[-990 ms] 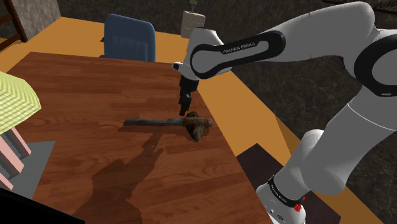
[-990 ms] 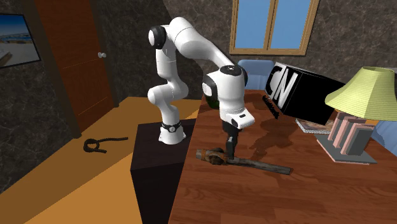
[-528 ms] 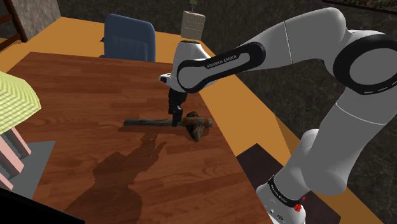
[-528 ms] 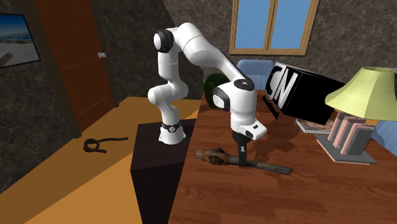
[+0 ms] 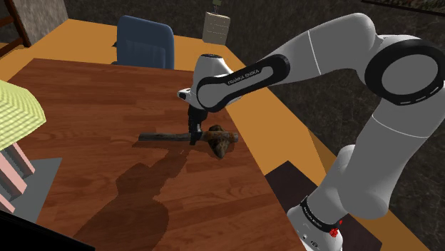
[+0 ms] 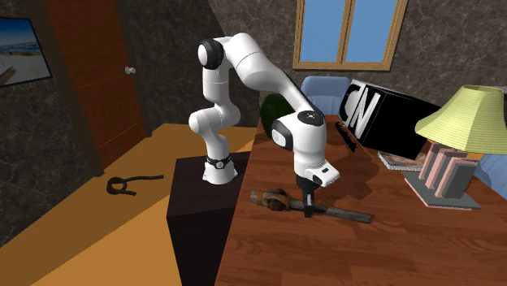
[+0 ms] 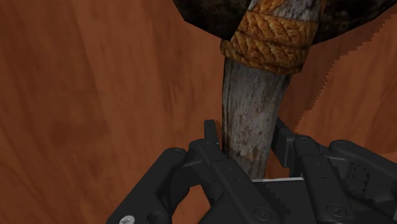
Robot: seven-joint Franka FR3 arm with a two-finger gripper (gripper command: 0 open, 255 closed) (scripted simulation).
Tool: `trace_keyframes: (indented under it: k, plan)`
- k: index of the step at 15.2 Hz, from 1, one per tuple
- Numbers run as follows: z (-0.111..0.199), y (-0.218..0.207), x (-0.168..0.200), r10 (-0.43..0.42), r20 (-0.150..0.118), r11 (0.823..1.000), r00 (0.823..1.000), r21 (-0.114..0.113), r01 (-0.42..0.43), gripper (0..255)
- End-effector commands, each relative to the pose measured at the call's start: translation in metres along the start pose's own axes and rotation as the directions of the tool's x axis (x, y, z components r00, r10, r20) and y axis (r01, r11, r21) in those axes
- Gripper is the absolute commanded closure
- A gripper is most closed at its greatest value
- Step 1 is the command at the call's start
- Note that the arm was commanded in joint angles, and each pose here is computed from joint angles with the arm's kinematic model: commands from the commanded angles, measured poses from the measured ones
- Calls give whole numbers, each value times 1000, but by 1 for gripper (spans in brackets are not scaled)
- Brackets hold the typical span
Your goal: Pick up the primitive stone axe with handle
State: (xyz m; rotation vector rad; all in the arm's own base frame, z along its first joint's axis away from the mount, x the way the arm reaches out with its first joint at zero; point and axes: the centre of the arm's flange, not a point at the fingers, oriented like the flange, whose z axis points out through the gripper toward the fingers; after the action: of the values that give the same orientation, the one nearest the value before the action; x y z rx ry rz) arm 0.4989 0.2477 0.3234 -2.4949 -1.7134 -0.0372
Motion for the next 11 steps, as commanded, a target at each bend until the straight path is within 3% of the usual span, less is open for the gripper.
trace_keyframes:
  k: [1, 8, 11]
  plan:
    - [3, -1, 0, -1, 4, 1000, 1000, 5, 1, 255]
    - [4, -1, 0, -1, 4, 1000, 1000, 5, 1, 255]
    - [-12, -2, 1, -1, 4, 1000, 1000, 5, 1, 255]
